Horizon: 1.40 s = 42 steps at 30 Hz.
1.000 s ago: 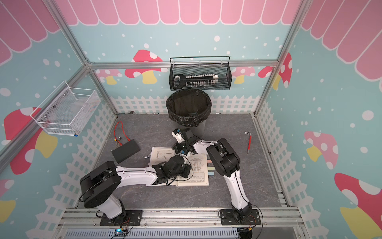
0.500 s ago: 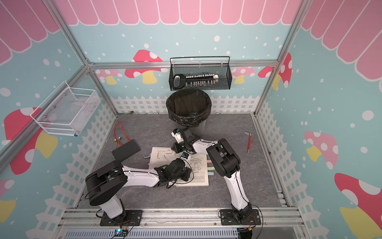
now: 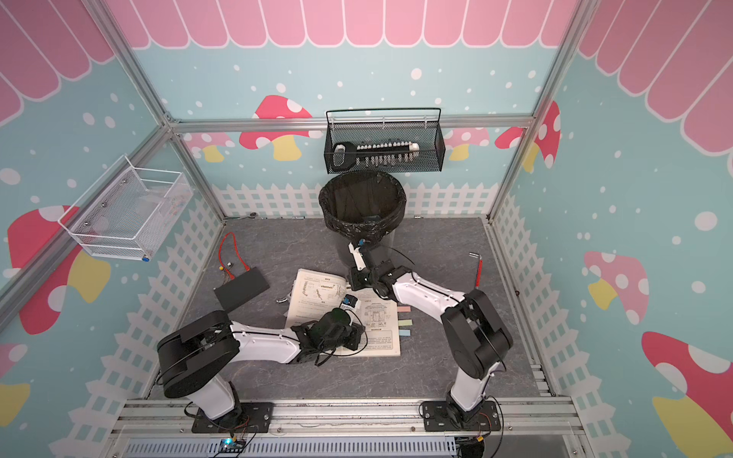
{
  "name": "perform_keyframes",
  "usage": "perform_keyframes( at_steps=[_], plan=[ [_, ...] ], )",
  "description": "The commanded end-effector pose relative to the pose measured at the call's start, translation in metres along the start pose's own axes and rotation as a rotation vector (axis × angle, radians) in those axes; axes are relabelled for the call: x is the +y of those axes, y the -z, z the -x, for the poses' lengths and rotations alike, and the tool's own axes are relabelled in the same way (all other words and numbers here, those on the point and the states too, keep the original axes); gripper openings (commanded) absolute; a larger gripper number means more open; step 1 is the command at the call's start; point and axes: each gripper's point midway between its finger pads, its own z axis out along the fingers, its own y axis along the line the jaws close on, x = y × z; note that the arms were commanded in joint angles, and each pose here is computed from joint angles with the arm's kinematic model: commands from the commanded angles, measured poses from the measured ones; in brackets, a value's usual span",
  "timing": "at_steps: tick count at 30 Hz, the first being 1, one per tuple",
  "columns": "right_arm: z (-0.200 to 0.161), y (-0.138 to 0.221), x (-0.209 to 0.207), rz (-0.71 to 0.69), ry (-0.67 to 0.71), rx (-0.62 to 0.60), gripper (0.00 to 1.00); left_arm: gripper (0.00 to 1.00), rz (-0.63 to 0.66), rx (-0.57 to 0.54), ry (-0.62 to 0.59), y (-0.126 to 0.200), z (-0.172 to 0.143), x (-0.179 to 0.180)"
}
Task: Peel off the used sticky note
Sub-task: Adjust the book at the center of the board.
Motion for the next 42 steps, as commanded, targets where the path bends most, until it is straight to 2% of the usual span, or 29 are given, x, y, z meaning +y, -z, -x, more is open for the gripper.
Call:
perform_keyframes(
  at_steps=[1, 6, 11, 17, 21, 25, 28, 33, 42],
  plan=[
    [-0.041, 0.012, -0.028, -0.121, -0.042, 0.063, 0.31, 0.0, 0.063, 0.042, -0.009, -0.003, -0.015, 0.016],
    [-0.083, 0.029, -0.042, -0.15, -0.115, 0.079, 0.24, 0.0, 0.053, 0.025, -0.011, -0.002, -0.006, 0.014],
    [-0.122, 0.028, -0.051, -0.143, -0.195, 0.097, 0.15, 0.0, 0.028, 0.0, -0.017, -0.005, 0.011, 0.009],
    [-0.18, 0.025, -0.06, -0.135, -0.288, 0.168, 0.08, 0.0, 0.006, -0.058, -0.032, -0.01, 0.052, 0.009],
    [-0.205, 0.035, -0.067, -0.148, -0.34, 0.179, 0.06, 0.0, -0.025, -0.098, -0.052, -0.018, 0.089, 0.007],
    [-0.213, 0.048, -0.071, -0.163, -0.364, 0.161, 0.04, 0.0, -0.065, -0.123, -0.085, -0.037, 0.119, -0.001],
    [-0.212, 0.055, -0.074, -0.181, -0.365, 0.147, 0.04, 0.0, -0.084, -0.111, -0.093, -0.058, 0.125, -0.001],
    [-0.21, 0.061, -0.076, -0.199, -0.369, 0.136, 0.04, 0.0, -0.093, -0.058, -0.073, -0.084, 0.111, 0.01],
    [-0.201, 0.063, -0.075, -0.206, -0.373, 0.124, 0.04, 0.0, -0.056, -0.036, -0.053, -0.092, 0.092, 0.032]
  ],
)
